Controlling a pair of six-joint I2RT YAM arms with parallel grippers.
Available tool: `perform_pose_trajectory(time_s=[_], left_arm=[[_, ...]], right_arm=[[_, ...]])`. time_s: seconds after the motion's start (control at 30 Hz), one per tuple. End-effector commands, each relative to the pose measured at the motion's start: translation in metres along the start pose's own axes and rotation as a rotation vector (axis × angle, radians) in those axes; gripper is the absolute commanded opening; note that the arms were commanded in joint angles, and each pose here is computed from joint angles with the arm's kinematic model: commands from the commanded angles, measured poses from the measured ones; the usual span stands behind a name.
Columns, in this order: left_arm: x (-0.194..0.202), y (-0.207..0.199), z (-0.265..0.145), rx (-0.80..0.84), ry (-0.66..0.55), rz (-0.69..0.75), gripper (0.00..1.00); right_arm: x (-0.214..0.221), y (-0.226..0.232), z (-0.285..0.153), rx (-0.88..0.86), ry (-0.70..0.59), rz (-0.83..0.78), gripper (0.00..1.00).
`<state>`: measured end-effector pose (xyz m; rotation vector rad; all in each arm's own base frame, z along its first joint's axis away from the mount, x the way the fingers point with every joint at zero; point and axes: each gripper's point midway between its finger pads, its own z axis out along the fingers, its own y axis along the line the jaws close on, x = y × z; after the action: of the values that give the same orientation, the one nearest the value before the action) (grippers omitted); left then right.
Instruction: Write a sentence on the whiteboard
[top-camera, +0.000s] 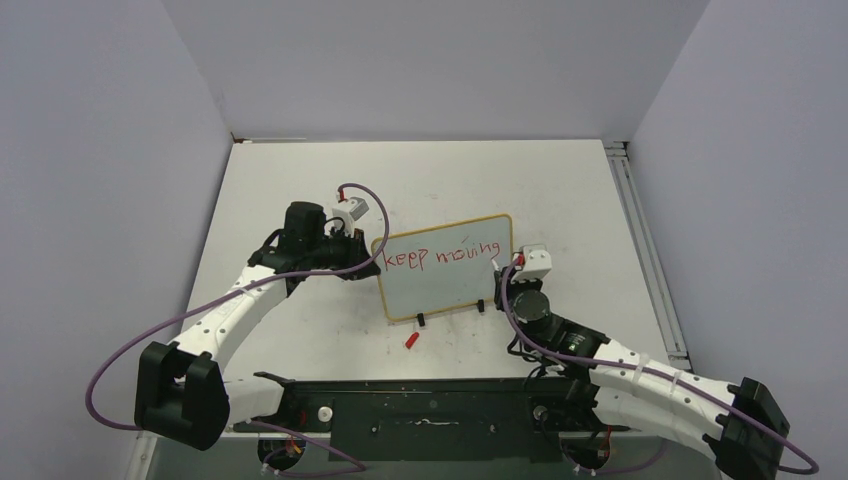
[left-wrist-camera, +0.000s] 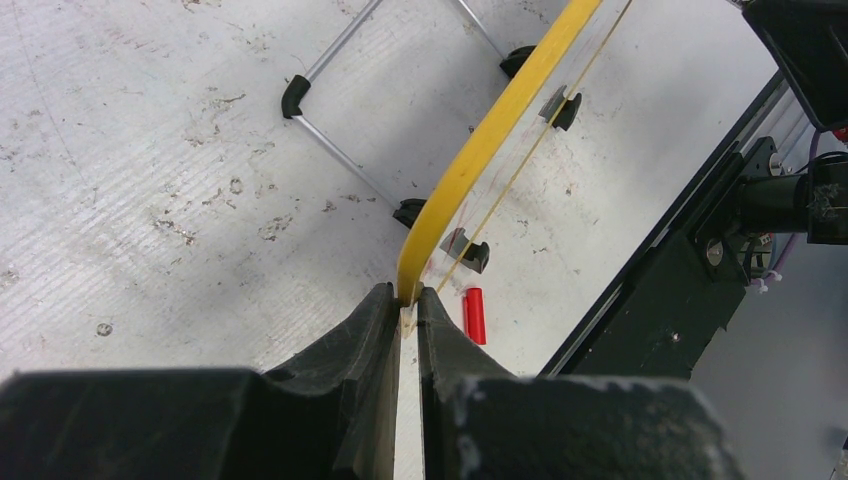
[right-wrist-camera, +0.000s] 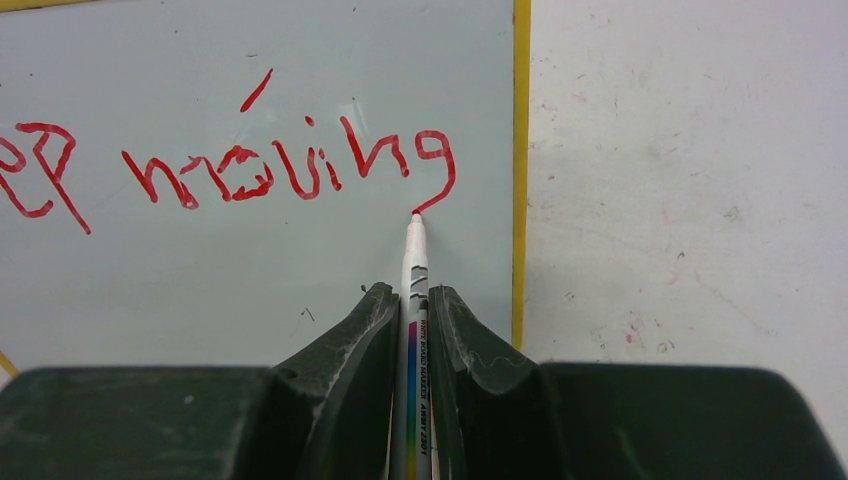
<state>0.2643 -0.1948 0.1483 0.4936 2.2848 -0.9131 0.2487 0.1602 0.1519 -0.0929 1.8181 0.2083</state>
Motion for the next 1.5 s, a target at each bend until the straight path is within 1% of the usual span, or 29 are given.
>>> perform_pose_trajectory(time_s=[0.0,0.23,0.47,0.77,0.93,1.03,1.2,1.47], left_arm=[[-0.020,-0.011,-0.008,0.018,-0.060,0.026,0.00],[-0.020,-0.010,-0.009,0.009,-0.066,0.029,0.00],[-0.020,-0.011,-0.010,0.013,-0.067,0.025,0.00],[-0.020,-0.011,-0.010,0.011,-0.073,0.023,0.00],[-0.020,-0.011,-0.011,0.004,-0.076,0.016,0.00],[-0.020,-0.011,-0.012,0.003,-0.079,0.012,0.00],[-0.019,-0.012,-0.011,0.005,-0.080,0.002,0.00],[-0.018,-0.012,-0.011,0.002,-0.083,-0.012,0.00]], right_arm=[[-0.027,0.007,-0.004,0.005,-0.082,0.046,0.05],[-0.063,0.017,-0.031,-0.111,-0.183,0.119,0.05],[-0.077,0.012,-0.043,-0.127,-0.192,0.124,0.05],[-0.074,0.022,-0.042,-0.162,-0.142,0.104,0.05],[-0.067,0.036,-0.043,-0.223,-0.104,0.104,0.05],[-0.060,0.048,-0.045,-0.280,-0.081,0.122,0.05],[-0.056,0.067,-0.048,-0.339,-0.079,0.166,0.05],[-0.040,0.109,-0.060,-0.398,-0.083,0.145,0.05]])
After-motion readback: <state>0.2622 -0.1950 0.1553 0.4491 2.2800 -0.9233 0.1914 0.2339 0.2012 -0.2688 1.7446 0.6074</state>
